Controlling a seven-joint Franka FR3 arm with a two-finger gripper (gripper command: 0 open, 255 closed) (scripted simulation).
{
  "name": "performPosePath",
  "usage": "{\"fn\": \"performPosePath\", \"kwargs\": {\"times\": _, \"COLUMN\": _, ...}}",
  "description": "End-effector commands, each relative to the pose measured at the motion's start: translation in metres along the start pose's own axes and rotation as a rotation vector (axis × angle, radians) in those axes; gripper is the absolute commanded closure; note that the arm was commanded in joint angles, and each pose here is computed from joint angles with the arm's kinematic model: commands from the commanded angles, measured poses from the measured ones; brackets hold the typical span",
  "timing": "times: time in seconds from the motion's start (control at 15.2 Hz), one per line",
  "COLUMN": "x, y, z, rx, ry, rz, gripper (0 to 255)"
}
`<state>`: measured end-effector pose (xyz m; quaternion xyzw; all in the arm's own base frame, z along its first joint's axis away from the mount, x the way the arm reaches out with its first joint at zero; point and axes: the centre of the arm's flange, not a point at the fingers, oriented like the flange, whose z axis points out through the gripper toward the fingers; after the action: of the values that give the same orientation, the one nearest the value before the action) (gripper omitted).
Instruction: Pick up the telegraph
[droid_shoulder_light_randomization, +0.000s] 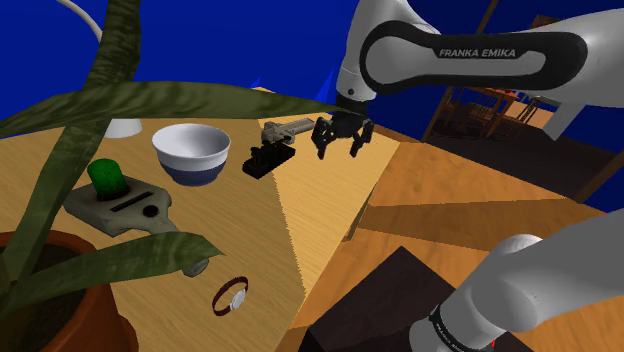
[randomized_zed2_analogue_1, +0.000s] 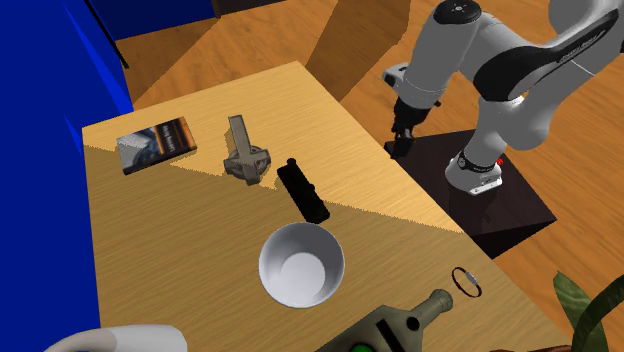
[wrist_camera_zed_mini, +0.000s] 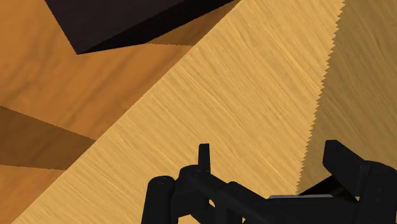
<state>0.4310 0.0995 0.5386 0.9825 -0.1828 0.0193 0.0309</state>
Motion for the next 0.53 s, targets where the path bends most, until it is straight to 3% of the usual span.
{"fn": "performPosePath", "kwargs": {"times": 0.0, "x": 0.019, "y": -0.016, "z": 0.007, "rx": 0.000, "ry": -0.003, "rz": 0.081, "gripper": 0}}
{"fn": "performPosePath", "kwargs": {"times": 0.46, "x": 0.095, "y": -0.065, "z": 0.034, "rx": -0.003, "ry": -0.014, "rz": 0.339, "gripper": 0}}
